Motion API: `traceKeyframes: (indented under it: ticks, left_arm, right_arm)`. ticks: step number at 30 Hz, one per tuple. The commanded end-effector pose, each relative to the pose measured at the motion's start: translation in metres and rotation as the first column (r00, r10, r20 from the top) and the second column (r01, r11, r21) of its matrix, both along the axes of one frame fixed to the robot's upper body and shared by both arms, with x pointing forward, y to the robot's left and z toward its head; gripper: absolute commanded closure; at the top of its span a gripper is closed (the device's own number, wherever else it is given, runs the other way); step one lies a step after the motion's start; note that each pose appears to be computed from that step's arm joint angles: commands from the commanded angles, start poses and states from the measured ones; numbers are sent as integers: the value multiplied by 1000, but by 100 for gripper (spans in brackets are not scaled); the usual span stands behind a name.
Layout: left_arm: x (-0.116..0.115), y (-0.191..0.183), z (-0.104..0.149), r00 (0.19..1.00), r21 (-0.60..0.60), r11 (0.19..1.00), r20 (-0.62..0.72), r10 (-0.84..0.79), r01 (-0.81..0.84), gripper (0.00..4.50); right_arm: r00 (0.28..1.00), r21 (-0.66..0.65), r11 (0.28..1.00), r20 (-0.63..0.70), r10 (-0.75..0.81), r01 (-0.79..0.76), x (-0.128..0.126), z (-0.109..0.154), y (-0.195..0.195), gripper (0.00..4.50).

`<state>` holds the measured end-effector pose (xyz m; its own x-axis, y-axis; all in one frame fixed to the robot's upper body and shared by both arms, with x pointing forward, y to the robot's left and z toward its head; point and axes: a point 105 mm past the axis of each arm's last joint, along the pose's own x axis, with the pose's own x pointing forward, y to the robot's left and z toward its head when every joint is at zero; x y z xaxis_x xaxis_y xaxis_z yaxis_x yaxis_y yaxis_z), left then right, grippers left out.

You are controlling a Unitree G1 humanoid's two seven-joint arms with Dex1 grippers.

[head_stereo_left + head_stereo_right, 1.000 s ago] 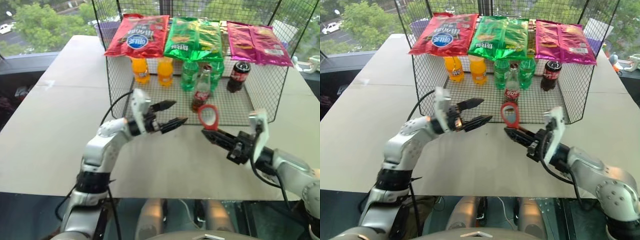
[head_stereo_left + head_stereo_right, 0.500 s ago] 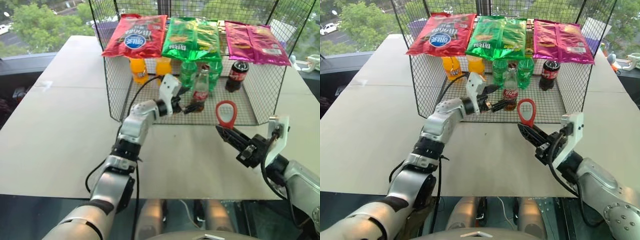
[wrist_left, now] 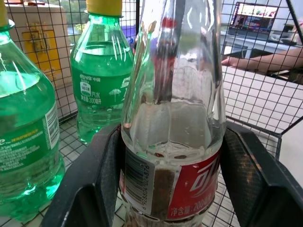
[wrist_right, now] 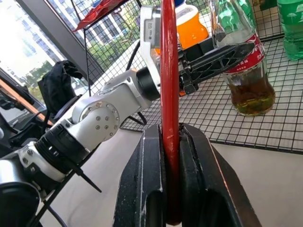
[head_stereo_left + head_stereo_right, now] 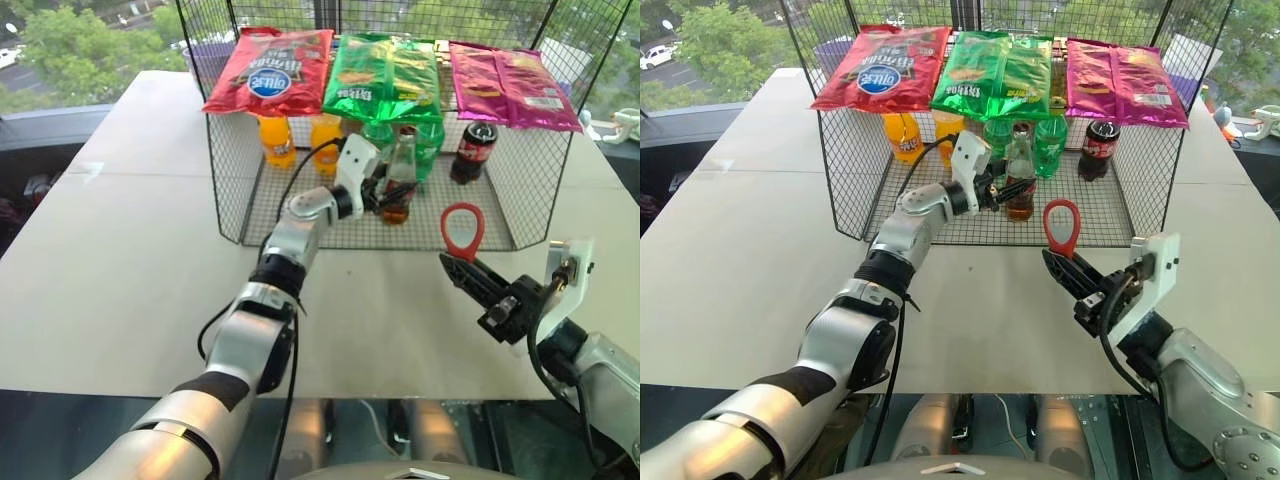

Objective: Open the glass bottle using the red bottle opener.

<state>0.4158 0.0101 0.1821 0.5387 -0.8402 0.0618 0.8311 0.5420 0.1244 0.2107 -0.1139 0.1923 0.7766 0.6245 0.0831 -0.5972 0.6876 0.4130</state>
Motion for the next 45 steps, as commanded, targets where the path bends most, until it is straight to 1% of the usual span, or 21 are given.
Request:
traceKeyframes:
  ticks: [1, 3, 5, 9, 11, 15, 20, 27, 29, 31, 32, 37, 45]
  left_arm:
    - [-10, -4, 25, 993, -48, 994, 68, -98, 101, 213]
    - [-24, -2, 32, 978, -63, 979, 89, -190, 196, 213]
    - [-42, 2, 38, 948, -68, 948, 96, -304, 310, 213]
    - [-67, 14, 45, 903, -64, 902, 87, -421, 427, 213]
    - [-87, 26, 43, 869, -22, 870, 65, -491, 493, 213]
    - [-110, 36, 29, 839, 30, 839, 12, -543, 543, 213]
    - [-123, 43, -5, 858, 87, 854, -33, -512, 513, 213]
    - [-128, 45, -27, 865, 110, 858, -56, -499, 502, 213]
    - [-130, 45, -29, 861, 109, 854, -59, -505, 509, 111]
    - [-130, 46, -27, 863, 104, 857, -50, -502, 504, 25]
    - [-131, 46, -25, 864, 98, 858, -42, -502, 504, 7]
    - [-135, 48, -14, 852, 75, 850, -9, -523, 522, 7]
    - [-135, 46, -13, 841, 78, 838, -12, -541, 540, 7]
  right_arm:
    - [999, 5, 1000, 51, -3, 3, -5, 11, 0, 450]
    - [999, 3, 1000, 52, -5, 5, -5, 11, -1, 450]
    - [999, 1, 1000, 53, -7, 7, -4, 11, -2, 450]
    - [998, -4, 1000, 55, -5, 5, -2, 10, -4, 450]
    - [998, -39, 999, 61, -11, 14, 0, 8, -5, 450]
    - [998, -81, 996, 64, -15, 20, 4, 3, -7, 450]
    - [999, -124, 992, 54, 8, -1, 7, -6, -2, 450]
    - [998, -146, 989, 52, 37, -29, 10, -10, 2, 450]
    - [998, -152, 988, 52, 44, -36, 10, -11, 3, 450]
    - [997, -157, 987, 52, 50, -41, 10, -12, 4, 450]
    - [997, -160, 986, 53, 52, -43, 10, -12, 4, 450]
    - [996, -168, 985, 63, 59, -47, 11, -12, 5, 450]
    - [994, -188, 982, 100, 47, -28, 13, -8, 4, 450]
